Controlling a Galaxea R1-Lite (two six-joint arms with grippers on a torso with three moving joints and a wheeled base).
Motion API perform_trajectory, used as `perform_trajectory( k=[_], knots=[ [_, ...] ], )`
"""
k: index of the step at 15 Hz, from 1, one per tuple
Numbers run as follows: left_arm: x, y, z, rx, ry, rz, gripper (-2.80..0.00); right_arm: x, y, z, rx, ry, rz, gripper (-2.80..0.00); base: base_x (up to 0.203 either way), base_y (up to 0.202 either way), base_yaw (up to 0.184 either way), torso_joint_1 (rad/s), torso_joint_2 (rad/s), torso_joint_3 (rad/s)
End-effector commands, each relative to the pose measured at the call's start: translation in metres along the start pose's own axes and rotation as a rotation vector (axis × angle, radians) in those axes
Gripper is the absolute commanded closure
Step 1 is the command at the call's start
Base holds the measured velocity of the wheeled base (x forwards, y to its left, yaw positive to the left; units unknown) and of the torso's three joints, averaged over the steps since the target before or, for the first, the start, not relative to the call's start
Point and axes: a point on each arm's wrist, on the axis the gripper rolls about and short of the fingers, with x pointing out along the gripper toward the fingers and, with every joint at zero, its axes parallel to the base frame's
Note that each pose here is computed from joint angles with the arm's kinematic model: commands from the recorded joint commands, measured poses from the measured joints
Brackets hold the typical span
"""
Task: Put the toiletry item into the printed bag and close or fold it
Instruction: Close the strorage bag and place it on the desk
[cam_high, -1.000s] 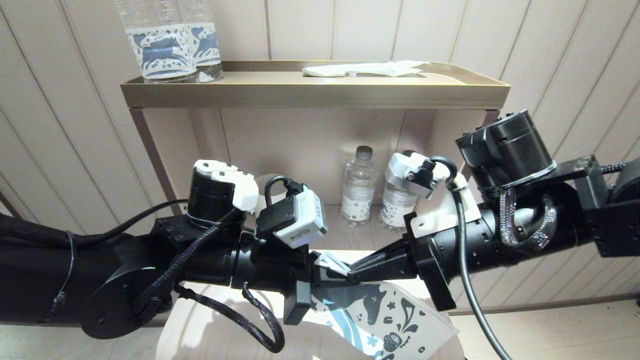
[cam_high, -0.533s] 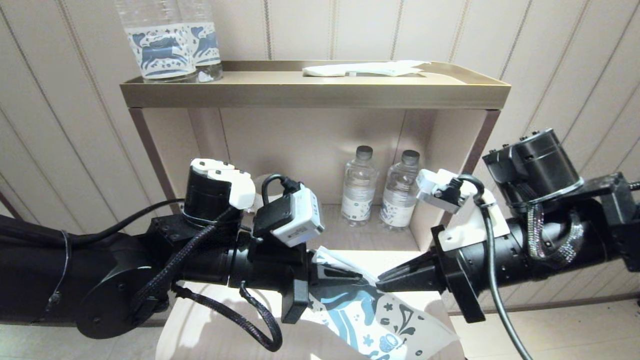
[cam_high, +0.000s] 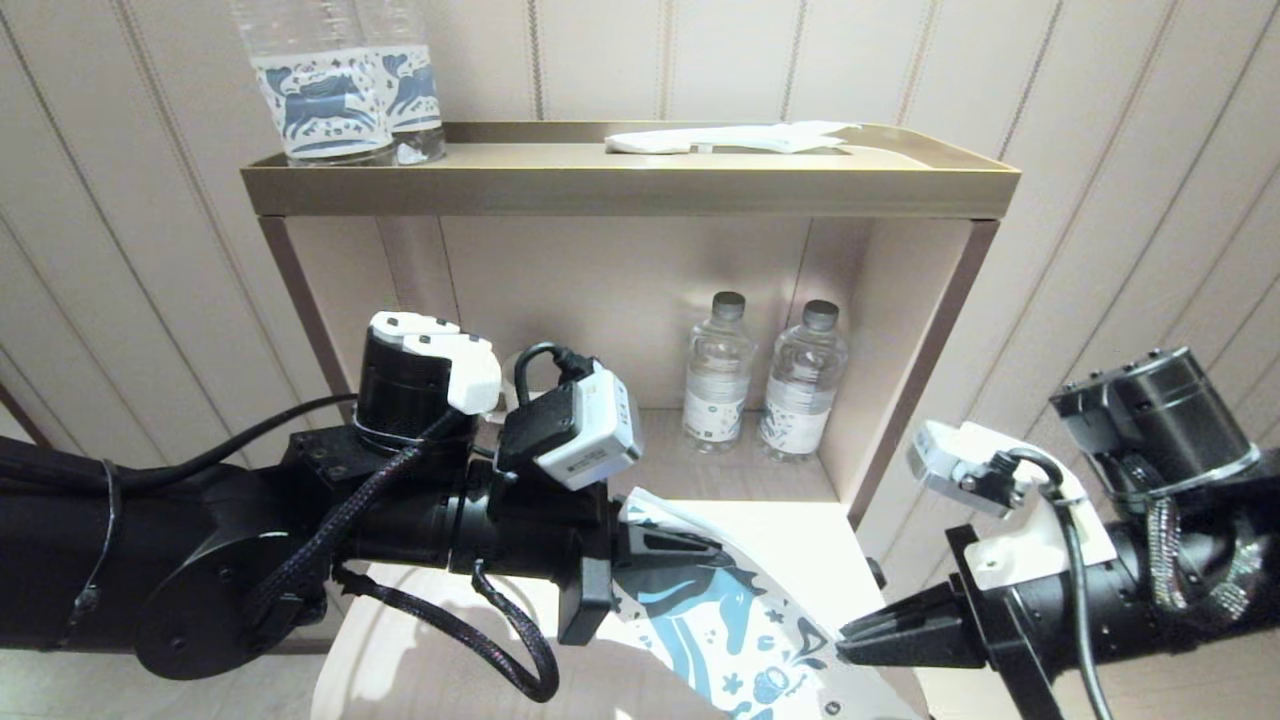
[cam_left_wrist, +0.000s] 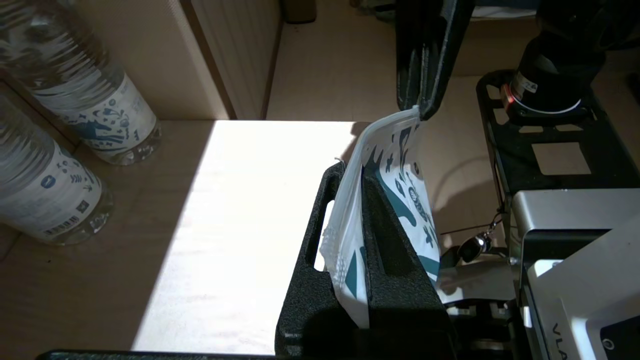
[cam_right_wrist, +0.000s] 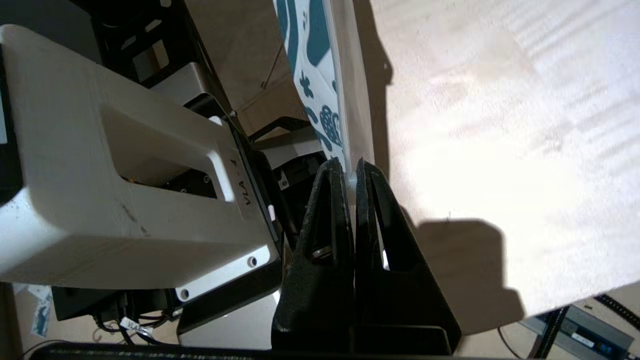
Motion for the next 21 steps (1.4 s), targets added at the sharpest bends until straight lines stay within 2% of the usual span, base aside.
perform_trajectory(
  k=[1,7,9,10,12,13,18,21],
  knots=[
    [0.000,0.000,0.001,0.006,-0.005,-0.003,0.00,-0.010,0.005,-0.014,0.010,-0.007,-0.019,0.00,0.000,0.000,0.000,0.000,0.00,0.000],
    [0.000,0.000,0.001,0.007,-0.005,-0.003,0.00,-0.027,0.017,-0.046,0.050,-0.012,-0.066,0.00,0.000,0.000,0.000,0.000,0.00,0.000],
    [0.000,0.000,0.001,0.008,-0.006,-0.002,0.00,-0.026,0.018,-0.047,0.052,-0.008,-0.063,0.00,0.000,0.000,0.000,0.000,0.00,0.000],
    [0.000,0.000,0.001,0.009,-0.005,-0.003,0.00,-0.025,0.017,-0.047,0.051,-0.005,-0.060,-2.80,0.000,0.000,0.000,0.000,0.00,0.000],
    [-0.001,-0.001,0.003,0.012,-0.009,-0.003,0.00,-0.022,0.015,-0.045,0.053,0.000,-0.053,-2.80,0.000,0.000,0.000,0.000,0.00,0.000],
    [-0.001,-0.002,0.003,0.014,-0.010,-0.004,0.00,-0.020,0.012,-0.043,0.053,-0.005,-0.052,0.00,0.000,0.000,0.000,0.000,0.00,0.000],
    [0.001,0.000,0.001,0.010,-0.005,-0.003,0.00,-0.022,0.009,-0.036,0.038,-0.029,-0.069,0.00,0.000,0.000,0.000,0.000,0.00,0.000],
    [0.005,0.007,-0.003,0.002,0.003,0.013,0.00,-0.039,0.023,-0.030,-0.006,-0.094,-0.099,0.00,0.000,0.000,0.000,0.000,0.00,0.000]
  ],
)
